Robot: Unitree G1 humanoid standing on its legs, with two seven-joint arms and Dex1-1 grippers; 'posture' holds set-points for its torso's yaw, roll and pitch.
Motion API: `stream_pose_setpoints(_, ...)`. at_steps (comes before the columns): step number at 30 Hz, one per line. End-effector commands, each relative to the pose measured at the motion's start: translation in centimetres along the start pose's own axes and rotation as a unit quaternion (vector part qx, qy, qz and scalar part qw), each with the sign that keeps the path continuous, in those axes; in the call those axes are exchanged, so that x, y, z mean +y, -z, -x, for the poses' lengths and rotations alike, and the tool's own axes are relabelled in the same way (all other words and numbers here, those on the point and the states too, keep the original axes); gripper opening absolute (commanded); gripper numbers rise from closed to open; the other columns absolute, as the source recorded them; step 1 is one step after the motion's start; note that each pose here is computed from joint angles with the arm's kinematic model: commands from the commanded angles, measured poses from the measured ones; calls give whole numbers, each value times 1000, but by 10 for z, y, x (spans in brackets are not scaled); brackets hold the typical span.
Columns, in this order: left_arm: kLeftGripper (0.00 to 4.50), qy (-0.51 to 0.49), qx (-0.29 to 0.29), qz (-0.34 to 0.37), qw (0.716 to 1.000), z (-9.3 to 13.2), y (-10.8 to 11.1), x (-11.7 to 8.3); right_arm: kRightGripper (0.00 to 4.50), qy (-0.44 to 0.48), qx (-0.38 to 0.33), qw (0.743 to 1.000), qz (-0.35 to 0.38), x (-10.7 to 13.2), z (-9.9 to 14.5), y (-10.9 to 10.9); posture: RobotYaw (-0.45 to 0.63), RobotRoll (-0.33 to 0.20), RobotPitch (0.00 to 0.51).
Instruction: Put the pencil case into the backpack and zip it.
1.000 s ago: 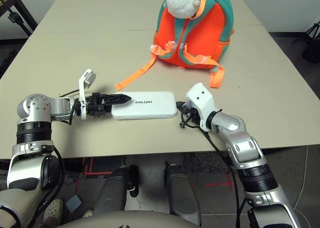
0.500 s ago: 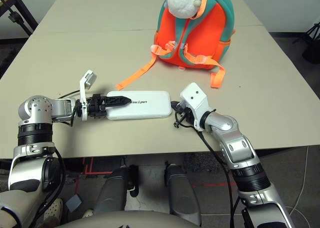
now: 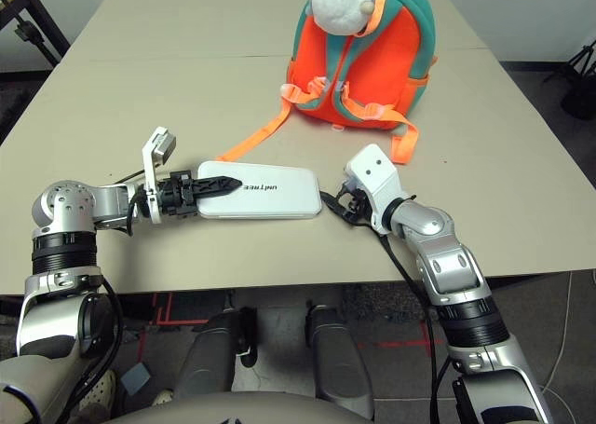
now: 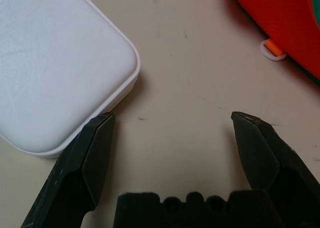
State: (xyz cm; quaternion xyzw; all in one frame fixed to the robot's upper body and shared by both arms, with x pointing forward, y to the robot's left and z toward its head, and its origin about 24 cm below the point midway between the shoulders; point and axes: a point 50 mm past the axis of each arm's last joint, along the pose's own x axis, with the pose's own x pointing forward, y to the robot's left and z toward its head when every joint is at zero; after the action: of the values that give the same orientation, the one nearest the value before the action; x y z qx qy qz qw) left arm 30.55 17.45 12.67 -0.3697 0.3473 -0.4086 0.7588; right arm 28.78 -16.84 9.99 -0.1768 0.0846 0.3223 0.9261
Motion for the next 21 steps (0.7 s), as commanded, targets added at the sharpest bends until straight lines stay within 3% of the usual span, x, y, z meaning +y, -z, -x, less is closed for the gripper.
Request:
stream_pose_setpoints(1,1251,-30,-62,-52,996,5,-26,-13,4500,-40,-9,999,-4,14,-8,1,-78,0,181)
stream_pose_setpoints(5,1240,-4,-100,-97,990,14,-49,-40,4500,-32,-11,999,-23,9,-7,1,-75,0,184)
stream_pose_setpoints(12,1239,-6,-150,-157,976,32,-77,-70,4500,-16,-16,999,-29,-4,-3,-3,-74,0,184)
stream_pose_setpoints(17,1239,-28,-204,-185,961,43,-94,-78,4500,21,-47,997,-63,-18,1,-15,-76,0,183)
stream_pose_setpoints(21,1239,-68,-281,-197,937,50,-110,-75,4500,63,-85,987,-117,-29,4,-31,-78,0,182)
